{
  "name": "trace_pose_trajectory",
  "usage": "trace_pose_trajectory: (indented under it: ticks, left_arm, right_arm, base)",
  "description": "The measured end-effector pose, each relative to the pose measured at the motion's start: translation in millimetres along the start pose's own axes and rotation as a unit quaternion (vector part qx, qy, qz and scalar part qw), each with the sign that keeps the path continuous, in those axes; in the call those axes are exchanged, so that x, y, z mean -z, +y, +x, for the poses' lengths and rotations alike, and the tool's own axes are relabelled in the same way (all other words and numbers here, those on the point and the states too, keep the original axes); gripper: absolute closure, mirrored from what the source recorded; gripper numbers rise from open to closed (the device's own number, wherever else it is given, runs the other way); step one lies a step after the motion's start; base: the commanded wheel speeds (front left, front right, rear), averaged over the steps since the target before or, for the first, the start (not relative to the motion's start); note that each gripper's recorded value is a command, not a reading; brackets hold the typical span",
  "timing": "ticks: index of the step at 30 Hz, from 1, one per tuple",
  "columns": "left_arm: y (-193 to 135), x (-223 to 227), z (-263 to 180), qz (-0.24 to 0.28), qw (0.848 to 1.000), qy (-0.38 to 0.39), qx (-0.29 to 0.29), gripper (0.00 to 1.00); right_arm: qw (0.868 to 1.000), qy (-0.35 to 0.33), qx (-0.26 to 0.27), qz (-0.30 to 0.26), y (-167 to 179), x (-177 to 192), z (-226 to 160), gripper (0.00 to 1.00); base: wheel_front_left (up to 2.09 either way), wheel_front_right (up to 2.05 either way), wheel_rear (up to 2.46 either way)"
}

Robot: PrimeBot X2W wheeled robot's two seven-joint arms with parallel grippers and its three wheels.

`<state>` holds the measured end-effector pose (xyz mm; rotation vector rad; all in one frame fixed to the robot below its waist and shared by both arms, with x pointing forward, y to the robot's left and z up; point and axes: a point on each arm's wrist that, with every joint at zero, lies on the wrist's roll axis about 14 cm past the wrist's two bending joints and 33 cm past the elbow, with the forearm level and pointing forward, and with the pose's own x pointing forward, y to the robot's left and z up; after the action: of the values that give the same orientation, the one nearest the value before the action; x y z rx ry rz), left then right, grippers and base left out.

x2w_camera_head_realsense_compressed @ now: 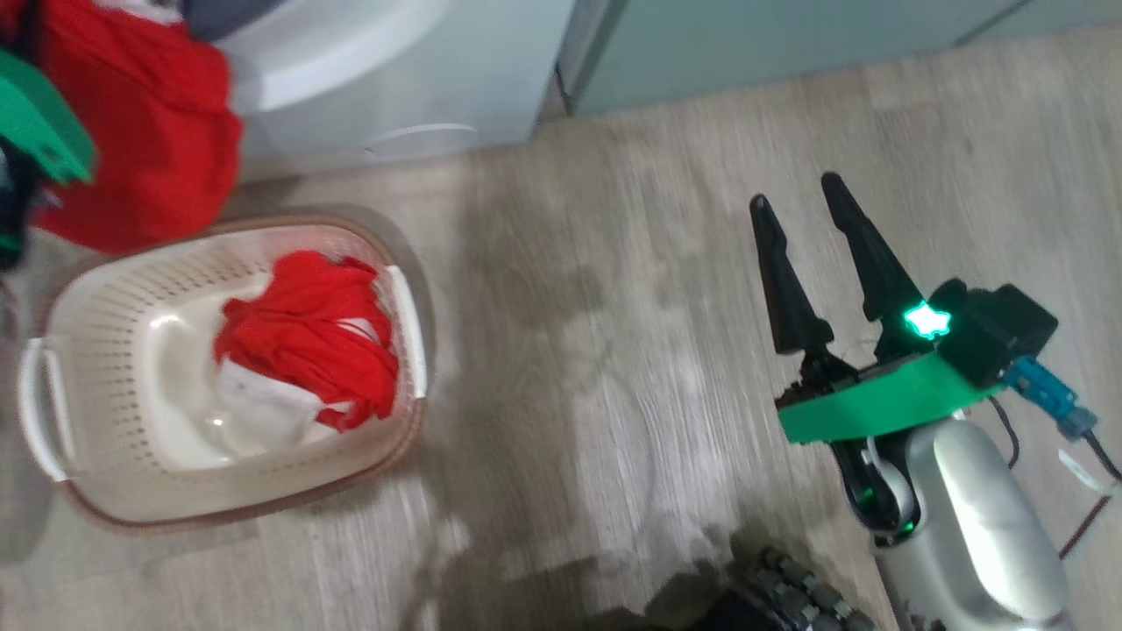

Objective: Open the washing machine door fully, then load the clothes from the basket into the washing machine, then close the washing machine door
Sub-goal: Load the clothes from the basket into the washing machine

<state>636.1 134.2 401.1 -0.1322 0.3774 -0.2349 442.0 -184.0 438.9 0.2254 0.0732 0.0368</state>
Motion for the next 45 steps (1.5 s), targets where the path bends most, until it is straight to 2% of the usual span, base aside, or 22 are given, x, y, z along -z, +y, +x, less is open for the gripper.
trace_pose_trajectory:
  ticks: [8,17,19,25,31,36,45]
  left_arm:
    - [6.1,-0.7,54.3,-0.024,0.999,0.023,0.005,1.00]
    - [18.3,-10.6,102.1,-0.060,0.998,0.000,-0.001,1.00]
    - [20.0,-16.3,111.5,-0.075,0.997,-0.017,-0.001,1.00]
    - [29.2,-30.0,132.3,-0.079,0.995,-0.065,-0.008,1.00]
    - [34.7,-58.5,142.7,-0.109,0.984,-0.141,-0.015,1.00]
    - [40.5,-79.5,144.0,-0.109,0.973,-0.201,-0.025,1.00]
    - [49.4,-86.1,138.8,-0.090,0.959,-0.265,-0.040,1.00]
  right_arm:
    - [1.000,0.013,0.023,0.004,-19.3,12.5,8.5,0.00]
    - [0.998,0.032,0.044,0.004,-35.6,28.4,9.7,0.00]
    - [0.998,0.038,0.049,0.005,-38.8,32.9,9.7,0.00]
    - [0.998,0.043,0.055,0.004,-45.4,38.8,15.1,0.00]
    - [0.997,0.054,0.061,0.002,-50.5,46.5,14.3,0.00]
    - [0.996,0.059,0.061,0.005,-50.2,51.6,15.2,0.00]
    - [0.997,0.058,0.055,0.005,-48.7,54.0,22.0,0.00]
  base:
    - [0.00,0.00,0.00]
    - [0.00,0.00,0.00]
    - [0.00,0.00,0.00]
    - [0.00,0.00,0.00]
    - [0.00,0.00,0.00]
    - [0.00,0.00,0.00]
    - [0.00,0.00,0.00]
